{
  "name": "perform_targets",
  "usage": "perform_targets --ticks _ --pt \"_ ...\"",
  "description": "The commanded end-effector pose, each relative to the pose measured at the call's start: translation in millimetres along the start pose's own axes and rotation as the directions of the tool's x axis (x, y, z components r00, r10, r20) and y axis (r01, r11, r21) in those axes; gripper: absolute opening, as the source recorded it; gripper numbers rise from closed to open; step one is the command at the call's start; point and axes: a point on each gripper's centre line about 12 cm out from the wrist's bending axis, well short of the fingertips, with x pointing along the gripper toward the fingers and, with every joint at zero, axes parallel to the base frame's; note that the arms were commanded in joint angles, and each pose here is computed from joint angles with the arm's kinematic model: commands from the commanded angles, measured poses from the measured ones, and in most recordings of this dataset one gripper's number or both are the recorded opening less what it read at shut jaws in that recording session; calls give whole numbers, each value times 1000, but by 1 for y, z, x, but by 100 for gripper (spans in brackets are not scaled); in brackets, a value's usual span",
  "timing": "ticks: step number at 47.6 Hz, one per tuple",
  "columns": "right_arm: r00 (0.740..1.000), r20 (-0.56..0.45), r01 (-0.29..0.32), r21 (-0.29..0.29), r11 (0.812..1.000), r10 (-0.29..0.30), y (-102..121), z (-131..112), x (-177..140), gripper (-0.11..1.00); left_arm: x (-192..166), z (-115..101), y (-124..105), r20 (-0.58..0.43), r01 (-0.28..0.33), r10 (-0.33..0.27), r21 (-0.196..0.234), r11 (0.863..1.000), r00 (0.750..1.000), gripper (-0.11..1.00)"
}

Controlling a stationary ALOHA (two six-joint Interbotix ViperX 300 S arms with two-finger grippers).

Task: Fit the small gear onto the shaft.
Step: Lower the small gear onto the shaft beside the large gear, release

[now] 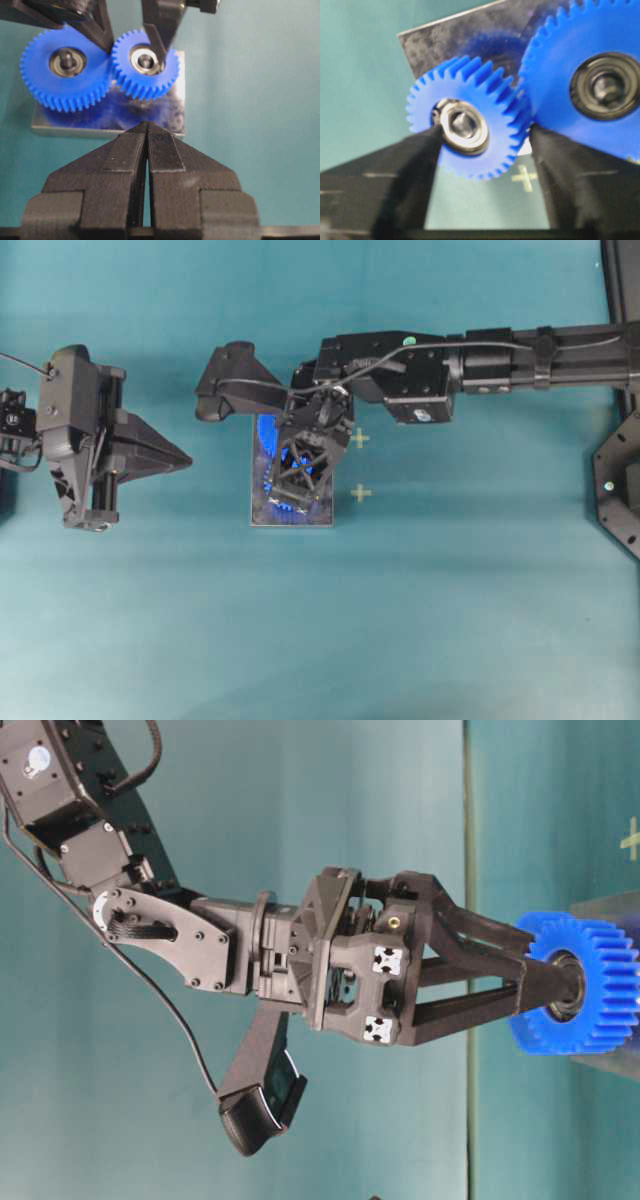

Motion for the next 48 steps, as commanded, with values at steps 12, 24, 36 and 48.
perform_targets --ticks 12,24,36,48 --pt "998 69 -11 -51 999 15 15 22 -35 35 -1 8 -1 41 5 -6 3 1000 999 0" --pt "1000 -16 -1 -81 997 0 13 19 -17 0 -1 8 -1 46 6 -6 3 1000 999 0" --pt "1000 28 0 -66 998 2 7 26 -16 0 -1 8 -1 47 5 -5 2 1000 999 0" --pt "999 49 1 -60 998 2 4 29 -20 0 -1 10 -1 58 5 -5 1 1000 998 0"
